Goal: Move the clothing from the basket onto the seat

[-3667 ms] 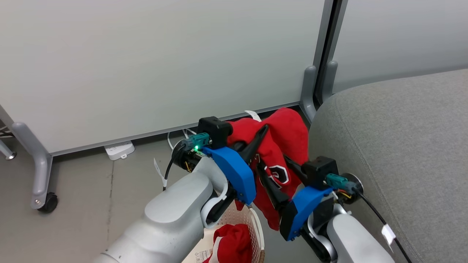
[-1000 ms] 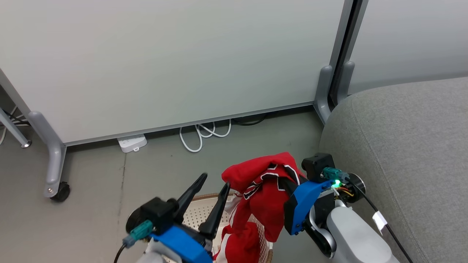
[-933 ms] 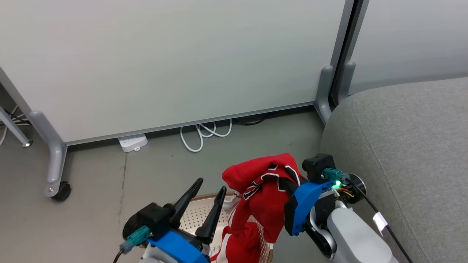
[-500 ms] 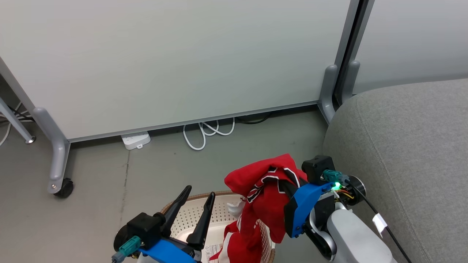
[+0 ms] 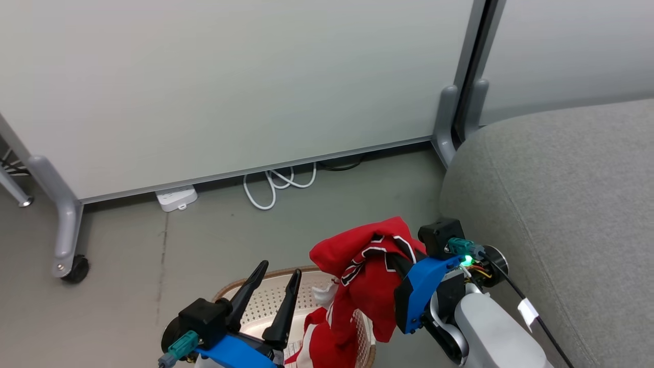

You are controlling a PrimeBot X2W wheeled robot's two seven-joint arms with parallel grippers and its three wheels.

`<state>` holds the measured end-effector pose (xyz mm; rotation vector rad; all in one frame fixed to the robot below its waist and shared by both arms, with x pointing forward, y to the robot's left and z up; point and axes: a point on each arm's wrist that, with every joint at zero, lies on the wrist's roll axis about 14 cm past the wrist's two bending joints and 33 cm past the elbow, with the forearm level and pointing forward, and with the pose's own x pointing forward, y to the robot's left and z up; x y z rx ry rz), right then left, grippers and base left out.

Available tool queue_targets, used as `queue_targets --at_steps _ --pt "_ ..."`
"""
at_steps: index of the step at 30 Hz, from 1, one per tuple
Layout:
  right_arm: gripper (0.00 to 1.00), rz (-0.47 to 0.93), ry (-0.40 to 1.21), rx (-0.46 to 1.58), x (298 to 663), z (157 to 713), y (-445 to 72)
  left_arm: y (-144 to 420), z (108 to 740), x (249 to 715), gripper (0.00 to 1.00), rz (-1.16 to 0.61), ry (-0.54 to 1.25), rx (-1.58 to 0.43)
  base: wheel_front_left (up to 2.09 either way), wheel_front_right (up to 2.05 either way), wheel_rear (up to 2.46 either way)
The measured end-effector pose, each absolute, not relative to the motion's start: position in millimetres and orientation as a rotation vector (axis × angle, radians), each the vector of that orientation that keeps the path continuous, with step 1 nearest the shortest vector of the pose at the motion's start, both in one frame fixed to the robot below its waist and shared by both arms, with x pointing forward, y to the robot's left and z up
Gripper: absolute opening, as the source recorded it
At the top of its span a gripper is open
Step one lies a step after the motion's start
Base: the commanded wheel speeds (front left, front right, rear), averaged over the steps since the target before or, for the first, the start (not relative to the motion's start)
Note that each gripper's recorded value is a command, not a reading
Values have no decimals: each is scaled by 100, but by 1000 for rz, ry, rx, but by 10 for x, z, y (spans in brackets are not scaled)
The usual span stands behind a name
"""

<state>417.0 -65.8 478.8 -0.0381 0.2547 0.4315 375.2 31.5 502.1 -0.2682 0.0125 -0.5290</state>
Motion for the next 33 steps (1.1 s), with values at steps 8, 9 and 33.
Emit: queue_targets --at_steps 8,9,33 --pt "0 354 264 -26 4155 4755 -955 -44 5001 3775 100 -638 31 -276 0 0 0" --pt "0 341 267 -24 4145 4742 -1005 -103 5010 3787 100 -655 30 -276 0 0 0" --pt "0 -32 270 36 3619 4700 -2312 -1380 4956 3600 100 -1056 91 -284 0 0 0"
